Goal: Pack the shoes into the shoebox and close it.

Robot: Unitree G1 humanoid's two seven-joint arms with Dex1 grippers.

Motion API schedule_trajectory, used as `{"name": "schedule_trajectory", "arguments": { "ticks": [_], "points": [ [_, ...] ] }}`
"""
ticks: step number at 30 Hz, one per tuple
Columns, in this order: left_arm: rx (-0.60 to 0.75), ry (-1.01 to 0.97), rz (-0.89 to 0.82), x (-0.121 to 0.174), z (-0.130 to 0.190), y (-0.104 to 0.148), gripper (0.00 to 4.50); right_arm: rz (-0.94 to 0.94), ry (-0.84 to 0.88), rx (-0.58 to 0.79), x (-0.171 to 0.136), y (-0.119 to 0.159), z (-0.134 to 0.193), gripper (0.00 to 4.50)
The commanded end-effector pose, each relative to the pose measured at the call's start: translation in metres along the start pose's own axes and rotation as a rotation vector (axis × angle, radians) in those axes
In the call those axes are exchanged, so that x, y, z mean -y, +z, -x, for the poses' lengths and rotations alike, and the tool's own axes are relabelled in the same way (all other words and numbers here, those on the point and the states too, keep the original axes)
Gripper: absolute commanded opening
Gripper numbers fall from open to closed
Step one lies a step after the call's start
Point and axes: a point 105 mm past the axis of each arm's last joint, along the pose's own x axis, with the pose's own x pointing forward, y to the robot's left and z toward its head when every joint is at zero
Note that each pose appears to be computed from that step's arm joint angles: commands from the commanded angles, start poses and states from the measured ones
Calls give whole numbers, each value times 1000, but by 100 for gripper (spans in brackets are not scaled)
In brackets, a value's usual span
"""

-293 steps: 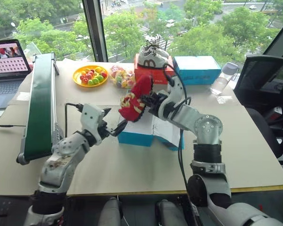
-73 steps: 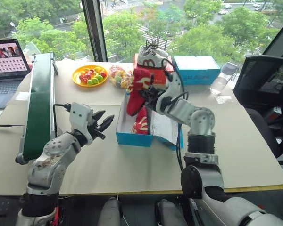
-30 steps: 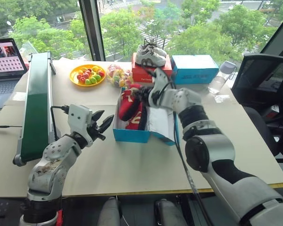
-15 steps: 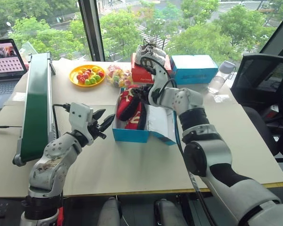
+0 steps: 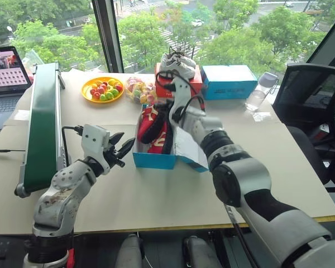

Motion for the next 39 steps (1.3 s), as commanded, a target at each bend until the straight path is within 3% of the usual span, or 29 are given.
{"name": "schedule_trajectory", "arguments": {
  "ticks": [1, 7, 11, 15, 20, 27, 39],
  "points": [
    [45, 0, -25, 4, 8, 17, 215, 10, -11, -10, 1, -3, 0, 1],
    [24, 28, -20, 5, 19, 16, 215, 36, -5, -34, -7, -11, -3, 1],
    [13, 28, -18, 7, 21, 16, 215, 114, 4, -22, -11, 0, -3, 1],
    [12, 27, -10, 8, 21, 15, 215, 166, 52, 22, -12, 24, 1, 1],
    [26, 25, -7, 8, 17, 17, 215, 220, 231, 99, -33, 68, 11, 1],
    [29, 18, -13, 8, 14, 18, 215, 262, 214, 176, -40, 96, 15, 1],
    [2, 53, -42, 14, 38, 25, 215, 365, -27, 21, -5, 21, -1, 1]
  ]
}}
